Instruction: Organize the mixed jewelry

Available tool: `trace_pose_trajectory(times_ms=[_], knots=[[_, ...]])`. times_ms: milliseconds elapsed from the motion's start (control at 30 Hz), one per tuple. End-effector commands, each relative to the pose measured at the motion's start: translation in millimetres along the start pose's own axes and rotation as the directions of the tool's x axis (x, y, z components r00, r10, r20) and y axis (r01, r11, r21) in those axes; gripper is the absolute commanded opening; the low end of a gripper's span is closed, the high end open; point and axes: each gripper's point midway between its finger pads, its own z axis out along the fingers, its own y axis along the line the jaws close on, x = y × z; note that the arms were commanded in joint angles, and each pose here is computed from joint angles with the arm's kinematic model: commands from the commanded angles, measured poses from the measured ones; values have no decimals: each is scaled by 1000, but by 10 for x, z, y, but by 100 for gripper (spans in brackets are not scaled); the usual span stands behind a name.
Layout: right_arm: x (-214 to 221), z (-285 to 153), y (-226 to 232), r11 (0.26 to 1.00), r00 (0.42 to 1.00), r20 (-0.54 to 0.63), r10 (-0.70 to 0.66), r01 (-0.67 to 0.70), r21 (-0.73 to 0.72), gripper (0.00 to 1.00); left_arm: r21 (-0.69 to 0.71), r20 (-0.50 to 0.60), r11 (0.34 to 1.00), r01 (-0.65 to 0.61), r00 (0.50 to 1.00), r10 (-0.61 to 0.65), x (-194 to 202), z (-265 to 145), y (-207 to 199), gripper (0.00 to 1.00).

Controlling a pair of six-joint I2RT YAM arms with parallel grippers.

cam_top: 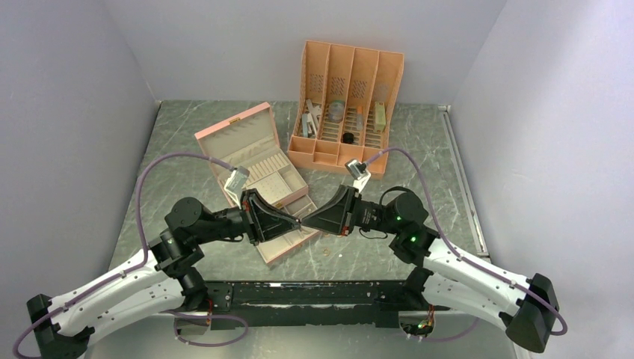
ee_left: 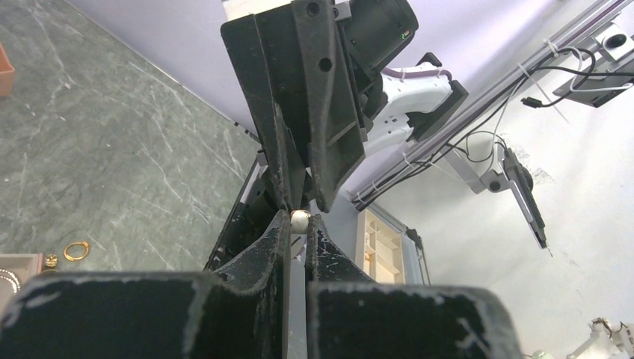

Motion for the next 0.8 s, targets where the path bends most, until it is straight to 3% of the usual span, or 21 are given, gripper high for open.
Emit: trace_pose_trajectory(times_ms=[0, 133, 367, 533, 767], knots=[[-18, -34, -92, 998, 999, 11, -38, 37, 56, 30, 1, 33, 999, -34, 999, 34, -115, -17, -65, 5], [-113, -94, -235, 981, 995, 46, -91, 82, 177, 42, -83, 22, 995, -51, 998, 53, -126, -40, 61, 5], [-402, -402, -563, 874, 964, 135, -228, 141, 465, 47, -395, -5, 915, -78, 997, 83, -228, -189, 529, 5], [-486, -644, -901, 747, 953, 133, -273, 123, 653, 47, -590, -53, 802, -99, 995, 84, -324, -290, 817, 5], [-418, -739, -1185, 674, 959, 106, -264, 104, 731, 48, -805, -106, 580, -125, 992, 67, -474, -517, 1140, 5]])
